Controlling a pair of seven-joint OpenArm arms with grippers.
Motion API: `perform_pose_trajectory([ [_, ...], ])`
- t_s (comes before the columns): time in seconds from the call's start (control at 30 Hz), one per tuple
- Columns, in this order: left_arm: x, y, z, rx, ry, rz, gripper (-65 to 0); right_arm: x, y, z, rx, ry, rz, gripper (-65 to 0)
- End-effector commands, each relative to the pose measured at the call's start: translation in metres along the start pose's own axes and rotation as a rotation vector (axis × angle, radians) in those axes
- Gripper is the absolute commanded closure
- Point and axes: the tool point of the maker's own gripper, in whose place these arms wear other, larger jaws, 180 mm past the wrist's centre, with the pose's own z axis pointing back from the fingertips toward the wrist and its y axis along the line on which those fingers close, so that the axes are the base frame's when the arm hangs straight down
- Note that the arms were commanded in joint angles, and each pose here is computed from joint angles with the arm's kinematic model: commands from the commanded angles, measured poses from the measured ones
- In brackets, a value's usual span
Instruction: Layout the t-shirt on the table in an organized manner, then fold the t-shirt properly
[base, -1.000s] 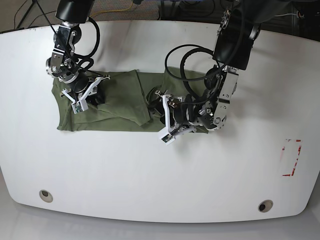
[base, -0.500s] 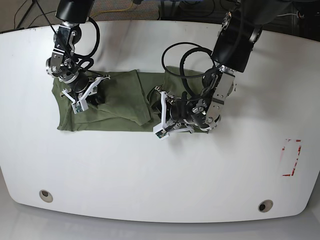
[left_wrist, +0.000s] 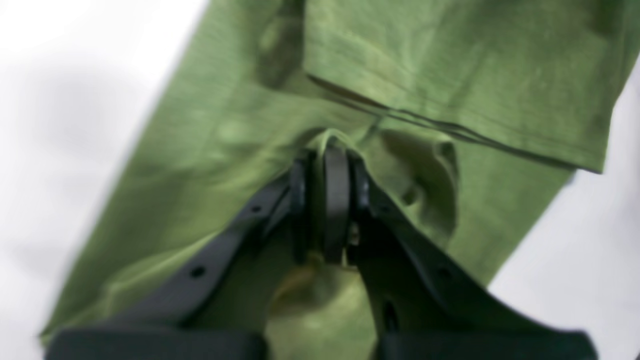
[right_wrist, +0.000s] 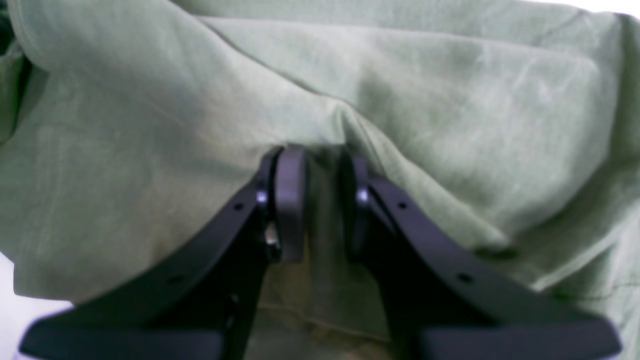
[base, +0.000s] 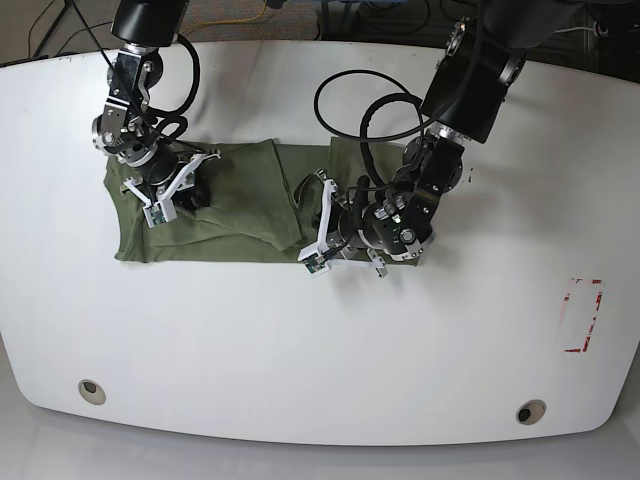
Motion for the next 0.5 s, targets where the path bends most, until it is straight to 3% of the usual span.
perform_pose_trajectory([
  [0.0,0.029,0.013,0.015,0.058,-0.075,-0.044,-0.1,-0.028,-0.001,0.001,-0.008,0.13,0.032,-12.2],
  [0.47,0.042,0.036,0.027,0.13,-0.105,-0.054,0.0,-0.021,-0.001,0.004,-0.015,0.113,0.045,-12.2],
])
